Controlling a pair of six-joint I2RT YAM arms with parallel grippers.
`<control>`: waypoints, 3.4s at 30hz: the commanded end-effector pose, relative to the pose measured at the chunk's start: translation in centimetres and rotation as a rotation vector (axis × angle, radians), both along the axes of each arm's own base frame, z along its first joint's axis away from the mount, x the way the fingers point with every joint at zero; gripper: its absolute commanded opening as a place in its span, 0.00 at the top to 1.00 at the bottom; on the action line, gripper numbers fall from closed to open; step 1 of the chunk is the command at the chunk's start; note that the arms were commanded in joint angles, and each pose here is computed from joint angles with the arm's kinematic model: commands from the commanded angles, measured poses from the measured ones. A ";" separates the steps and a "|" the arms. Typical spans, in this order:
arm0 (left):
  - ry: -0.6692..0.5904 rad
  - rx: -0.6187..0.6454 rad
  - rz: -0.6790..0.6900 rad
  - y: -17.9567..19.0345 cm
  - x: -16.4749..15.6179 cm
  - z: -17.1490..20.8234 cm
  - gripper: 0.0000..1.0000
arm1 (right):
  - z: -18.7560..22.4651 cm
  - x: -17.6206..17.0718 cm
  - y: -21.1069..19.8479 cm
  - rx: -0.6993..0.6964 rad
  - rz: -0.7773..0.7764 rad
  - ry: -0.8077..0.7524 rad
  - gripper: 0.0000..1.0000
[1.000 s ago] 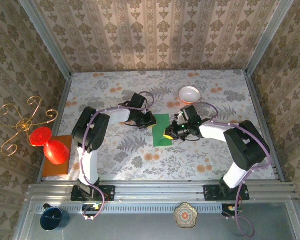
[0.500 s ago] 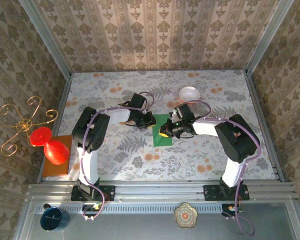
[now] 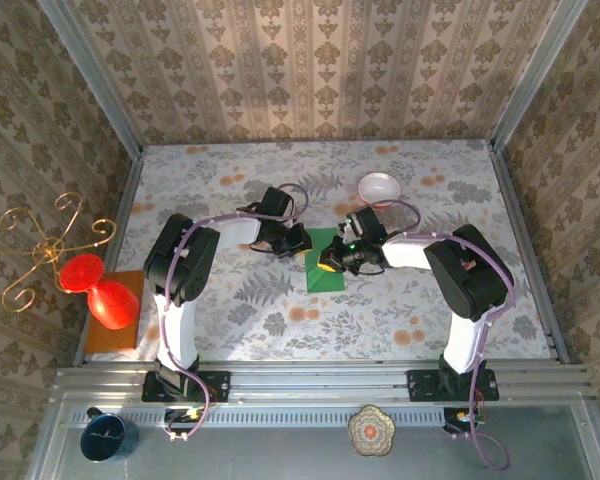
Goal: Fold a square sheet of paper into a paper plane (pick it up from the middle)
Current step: Fold the triangle a second time at the center of the table.
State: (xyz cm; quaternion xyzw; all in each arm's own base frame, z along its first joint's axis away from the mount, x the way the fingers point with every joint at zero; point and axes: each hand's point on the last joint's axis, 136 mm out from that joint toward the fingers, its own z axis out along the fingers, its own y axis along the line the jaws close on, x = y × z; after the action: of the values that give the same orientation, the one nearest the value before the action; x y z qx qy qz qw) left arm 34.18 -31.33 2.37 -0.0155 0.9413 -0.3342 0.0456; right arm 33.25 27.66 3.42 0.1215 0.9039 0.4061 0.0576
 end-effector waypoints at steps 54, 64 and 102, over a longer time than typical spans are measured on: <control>0.076 0.034 -0.002 0.4 -1.7 -2.1 0.84 | -0.8 0.0 1.0 -0.041 0.108 0.002 0.93; 0.077 0.034 -0.002 0.4 -1.8 -2.1 0.84 | -0.9 0.3 1.0 -0.039 0.091 -0.003 0.93; 0.075 0.033 -0.001 0.4 -1.8 -1.9 0.84 | -2.2 0.0 0.4 -0.080 0.092 0.019 0.93</control>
State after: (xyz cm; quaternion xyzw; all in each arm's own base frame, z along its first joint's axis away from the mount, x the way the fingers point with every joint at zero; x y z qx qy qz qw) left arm 34.03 -31.60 2.39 -0.0151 0.9400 -0.3379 0.0450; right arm 33.33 28.19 1.93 0.0827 0.9193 0.3826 0.0404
